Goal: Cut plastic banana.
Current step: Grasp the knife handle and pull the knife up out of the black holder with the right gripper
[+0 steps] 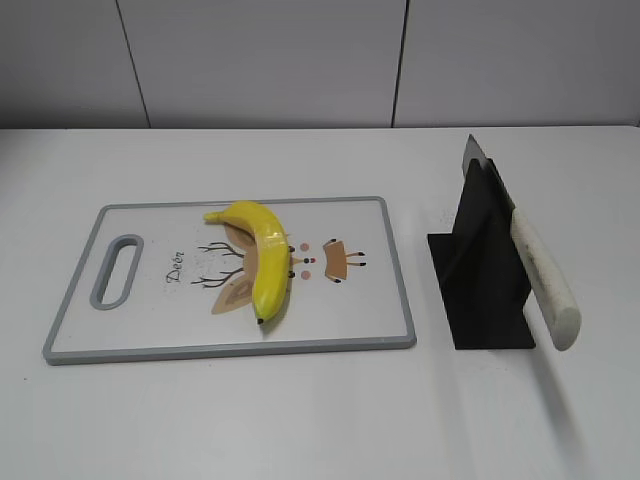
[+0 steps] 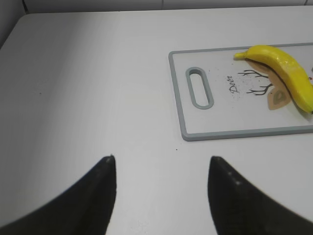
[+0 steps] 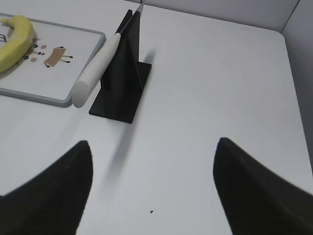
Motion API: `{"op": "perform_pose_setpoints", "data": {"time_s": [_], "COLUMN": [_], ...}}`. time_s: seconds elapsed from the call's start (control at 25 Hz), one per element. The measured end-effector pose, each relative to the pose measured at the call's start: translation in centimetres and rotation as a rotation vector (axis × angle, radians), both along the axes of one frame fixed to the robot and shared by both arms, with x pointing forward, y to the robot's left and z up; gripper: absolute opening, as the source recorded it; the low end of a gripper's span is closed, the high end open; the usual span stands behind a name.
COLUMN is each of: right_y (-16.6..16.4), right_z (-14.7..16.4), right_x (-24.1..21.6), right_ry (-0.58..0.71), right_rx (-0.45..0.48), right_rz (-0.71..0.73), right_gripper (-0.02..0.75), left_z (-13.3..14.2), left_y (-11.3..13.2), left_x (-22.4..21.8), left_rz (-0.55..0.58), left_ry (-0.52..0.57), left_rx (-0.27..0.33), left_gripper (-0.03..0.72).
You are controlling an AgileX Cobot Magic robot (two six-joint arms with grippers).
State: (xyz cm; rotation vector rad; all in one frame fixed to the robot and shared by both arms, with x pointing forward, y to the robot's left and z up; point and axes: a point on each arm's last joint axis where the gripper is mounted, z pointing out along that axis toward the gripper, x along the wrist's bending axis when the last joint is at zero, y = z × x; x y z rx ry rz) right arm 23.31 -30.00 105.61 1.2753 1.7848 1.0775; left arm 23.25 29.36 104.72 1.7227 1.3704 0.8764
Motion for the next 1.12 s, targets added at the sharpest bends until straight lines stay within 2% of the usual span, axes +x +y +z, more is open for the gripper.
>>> {"op": "perform_pose_setpoints", "data": {"time_s": [1.12], "right_y": [-0.09], "right_z": [0.00], "right_x": [0.03], "right_ry": [-0.003], "right_rx": [-0.010], "right_rz": [-0.007], "right_gripper": [0.589], "left_z": [0.00], "left_y": [0.00], "left_x": [0.00], "left_rz": [0.001], "left_ry": [0.000], "left_rx": [-0.001], "left_gripper": [0.566]}}
